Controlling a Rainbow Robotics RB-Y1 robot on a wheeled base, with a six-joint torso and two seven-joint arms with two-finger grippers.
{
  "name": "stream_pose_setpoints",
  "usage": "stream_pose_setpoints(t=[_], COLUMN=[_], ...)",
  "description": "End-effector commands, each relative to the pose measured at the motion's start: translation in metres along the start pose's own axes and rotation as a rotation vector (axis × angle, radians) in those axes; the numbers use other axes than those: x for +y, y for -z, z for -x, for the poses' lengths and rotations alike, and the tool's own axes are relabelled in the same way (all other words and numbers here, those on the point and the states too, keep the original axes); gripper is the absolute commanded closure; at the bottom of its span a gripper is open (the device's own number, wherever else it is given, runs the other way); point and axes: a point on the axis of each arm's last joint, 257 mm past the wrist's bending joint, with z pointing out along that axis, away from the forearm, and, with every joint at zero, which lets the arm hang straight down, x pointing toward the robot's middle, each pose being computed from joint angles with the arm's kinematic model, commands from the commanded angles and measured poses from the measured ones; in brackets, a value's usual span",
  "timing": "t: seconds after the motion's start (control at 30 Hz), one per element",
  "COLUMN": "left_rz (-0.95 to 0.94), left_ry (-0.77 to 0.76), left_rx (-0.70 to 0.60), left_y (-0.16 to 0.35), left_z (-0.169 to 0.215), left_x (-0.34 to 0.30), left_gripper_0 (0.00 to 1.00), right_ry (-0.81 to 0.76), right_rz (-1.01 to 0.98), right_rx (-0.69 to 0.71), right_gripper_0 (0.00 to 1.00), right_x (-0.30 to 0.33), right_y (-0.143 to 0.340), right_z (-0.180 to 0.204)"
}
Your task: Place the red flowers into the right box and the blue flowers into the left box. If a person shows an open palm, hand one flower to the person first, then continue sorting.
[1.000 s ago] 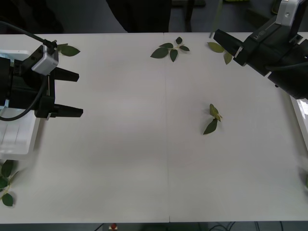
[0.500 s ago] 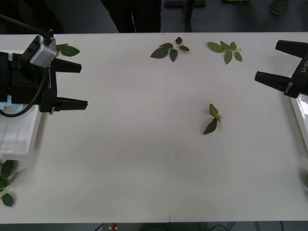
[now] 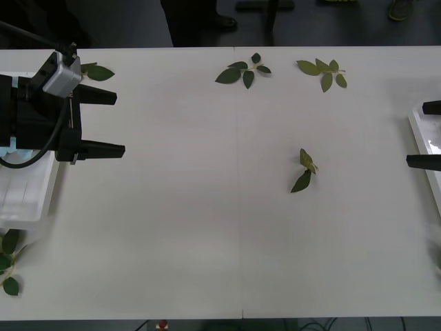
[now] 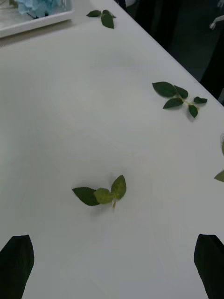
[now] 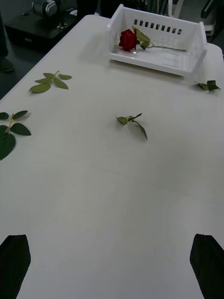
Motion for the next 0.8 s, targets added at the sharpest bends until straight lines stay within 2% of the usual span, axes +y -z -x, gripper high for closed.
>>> stream_pose_setpoints(t=[0.03, 0.33, 0.8], left_rz=[0.011, 0.002, -0.024], left_ry=[-0.113, -0.105, -0.095], left_rx=[-0.009, -0.007, -0.002], left_y=[0.005, 0.005, 0.005], left_z=[0.021, 0.019, 0.018], left_x=[0.004, 0.001, -0.005], left_gripper_0=[0.00, 0.00, 0.00], right_ry=[0.089, -0.010, -0.043], right_rz=[0.025, 0.077, 0.109], right_rx=[0.071, 0.102, 0.060], right_gripper_0=[0.00, 0.00, 0.00], right_x=[-0.001, -0.009, -0.012], right_y=[0.019, 0.039, 0.055], right_z=[-0.013, -0.040, -0.035])
